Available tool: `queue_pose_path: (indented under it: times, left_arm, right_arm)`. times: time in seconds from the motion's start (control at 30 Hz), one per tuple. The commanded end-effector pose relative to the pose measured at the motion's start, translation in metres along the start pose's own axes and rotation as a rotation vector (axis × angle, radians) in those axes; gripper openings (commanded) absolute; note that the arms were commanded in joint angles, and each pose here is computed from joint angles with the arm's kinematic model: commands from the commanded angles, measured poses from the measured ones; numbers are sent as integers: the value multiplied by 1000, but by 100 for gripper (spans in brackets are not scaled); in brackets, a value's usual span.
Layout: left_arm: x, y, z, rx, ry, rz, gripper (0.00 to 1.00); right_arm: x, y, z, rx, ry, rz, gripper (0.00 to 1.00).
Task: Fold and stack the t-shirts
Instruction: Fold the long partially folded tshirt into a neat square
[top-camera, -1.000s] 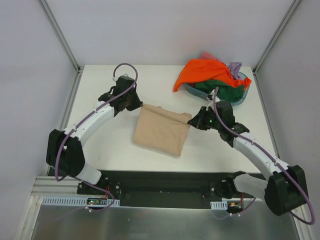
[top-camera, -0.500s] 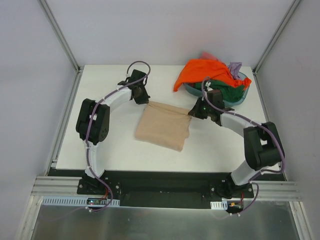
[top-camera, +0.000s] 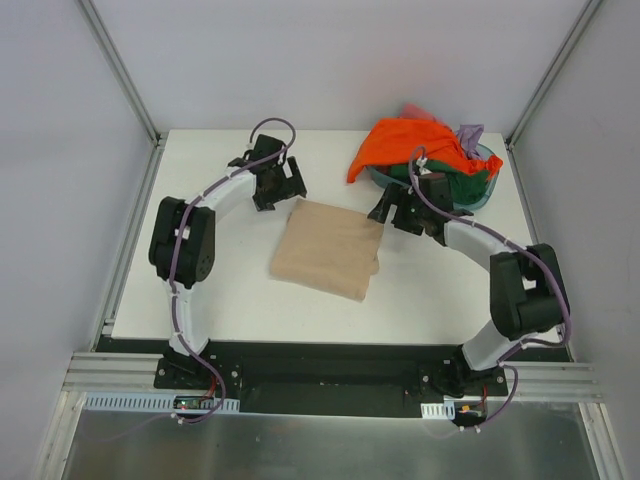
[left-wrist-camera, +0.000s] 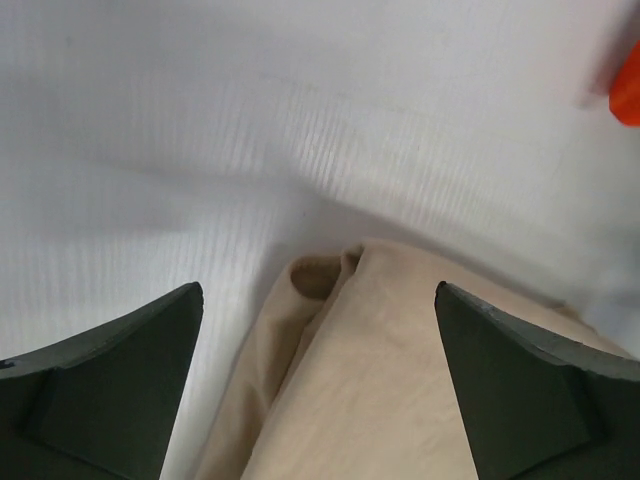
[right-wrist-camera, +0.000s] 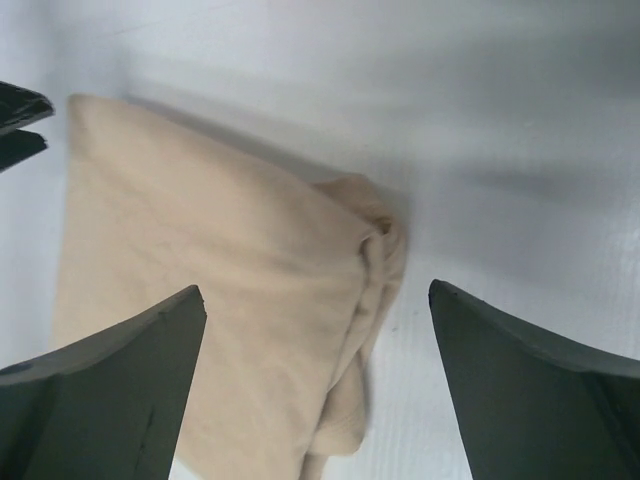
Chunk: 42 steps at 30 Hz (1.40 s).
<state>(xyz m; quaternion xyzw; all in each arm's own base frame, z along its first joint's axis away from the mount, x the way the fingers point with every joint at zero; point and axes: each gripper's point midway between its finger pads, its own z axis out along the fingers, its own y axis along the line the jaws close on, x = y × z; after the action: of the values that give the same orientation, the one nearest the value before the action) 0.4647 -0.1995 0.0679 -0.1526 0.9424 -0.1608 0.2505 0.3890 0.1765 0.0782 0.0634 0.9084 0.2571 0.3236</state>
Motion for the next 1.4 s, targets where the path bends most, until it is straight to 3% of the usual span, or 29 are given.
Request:
queue_pose_path:
  times: [0.0,0.1,0.2,0.57,0.83,1.03,1.1,1.27,1.37]
  left_arm:
    - [-1,-18,-72,81,-65,48,99]
    - [21,-10,-85,64,-62,68,99]
    - [43,-8,-82,64,-20,91,99]
    - [91,25,-64,6,99,50,99]
    - [112,43,-52,-35,148,41,99]
    - [129,54,-52,-50,191,19,99]
    - [140,56,-55,-39,222,-1,99]
    - [168,69,-65,-40,251,-57,99]
    - [180,72,-73,-36,247,-75,99]
  right_arm:
    - [6,51,-44,-175,-3,-26,96]
    - [41,67,-53,-211,56,-63,96]
    - [63,60,-49,-138,77,-62,96]
    - [107,52,-24,-57,222,-54,96]
    - [123,58,-23,-77,264,-45,99]
    - [119,67,-34,-118,234,-26,92]
    - [114,75,-37,-159,211,-16,86]
    - [111,98,-42,-287,204,28,54]
    - [109,106,-42,-332,209,42,42]
